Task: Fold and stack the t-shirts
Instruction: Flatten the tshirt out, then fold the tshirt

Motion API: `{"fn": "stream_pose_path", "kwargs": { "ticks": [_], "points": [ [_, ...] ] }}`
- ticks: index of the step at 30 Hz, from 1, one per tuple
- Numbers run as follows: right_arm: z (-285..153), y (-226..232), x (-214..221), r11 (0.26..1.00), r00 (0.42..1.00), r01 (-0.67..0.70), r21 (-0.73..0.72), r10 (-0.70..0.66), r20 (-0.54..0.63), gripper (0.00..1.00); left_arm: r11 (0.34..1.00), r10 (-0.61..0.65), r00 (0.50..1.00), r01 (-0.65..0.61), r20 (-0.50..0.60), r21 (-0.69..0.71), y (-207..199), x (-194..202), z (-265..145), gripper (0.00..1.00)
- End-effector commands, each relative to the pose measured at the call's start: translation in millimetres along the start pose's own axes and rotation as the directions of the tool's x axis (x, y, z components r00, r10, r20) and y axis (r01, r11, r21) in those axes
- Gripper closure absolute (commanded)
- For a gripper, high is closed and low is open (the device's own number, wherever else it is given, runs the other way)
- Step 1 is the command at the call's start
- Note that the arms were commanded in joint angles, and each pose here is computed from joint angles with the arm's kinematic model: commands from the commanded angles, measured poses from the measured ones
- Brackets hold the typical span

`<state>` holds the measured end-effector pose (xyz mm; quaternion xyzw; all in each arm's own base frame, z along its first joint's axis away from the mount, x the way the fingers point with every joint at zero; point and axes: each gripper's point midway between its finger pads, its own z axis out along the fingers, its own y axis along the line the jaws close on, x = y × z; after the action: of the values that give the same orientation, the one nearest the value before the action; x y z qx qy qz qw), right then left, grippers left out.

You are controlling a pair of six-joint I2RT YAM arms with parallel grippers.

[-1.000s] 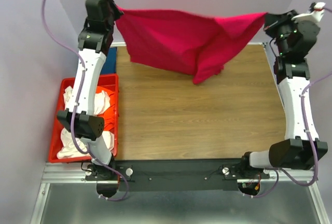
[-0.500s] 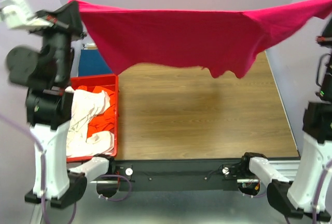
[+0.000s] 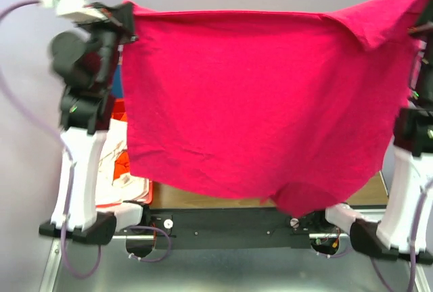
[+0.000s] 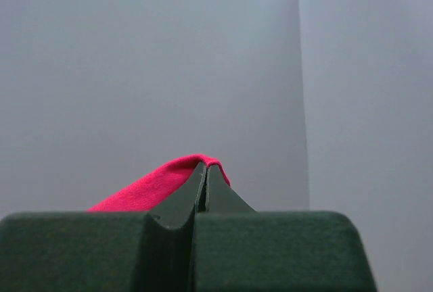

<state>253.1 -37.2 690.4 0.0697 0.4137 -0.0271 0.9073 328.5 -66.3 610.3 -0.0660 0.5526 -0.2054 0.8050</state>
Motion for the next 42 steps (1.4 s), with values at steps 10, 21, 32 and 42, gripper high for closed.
{"fn": "stream_pose_path", "kwargs": {
  "ticks": [10, 21, 32, 42],
  "points": [
    [-34, -16, 377, 0.998, 0.828, -0.032, -0.056, -0.005, -0.561, 0.99, 0.977, -0.054, 0.834, -0.07, -0.55, -0.202, 134, 374, 78, 1.0],
    [-106, -40, 586, 0.998, 0.621, -0.048, 0.029, 0.052, -0.782, 0.99, 0.974, -0.122, 0.663, -0.063, -0.739, -0.217, 180, 543, 92, 1.0],
    [-116, -42, 596, 0.998, 0.567, -0.049, 0.045, 0.065, -0.821, 0.99, 0.982, -0.132, 0.626, -0.023, -0.769, -0.187, 193, 566, 99, 1.0],
    [-121, -41, 558, 0.995, 0.516, -0.033, 0.091, 0.095, -0.851, 0.99, 0.984, -0.135, 0.636, -0.007, -0.76, -0.18, 199, 550, 105, 1.0]
  ]
}}
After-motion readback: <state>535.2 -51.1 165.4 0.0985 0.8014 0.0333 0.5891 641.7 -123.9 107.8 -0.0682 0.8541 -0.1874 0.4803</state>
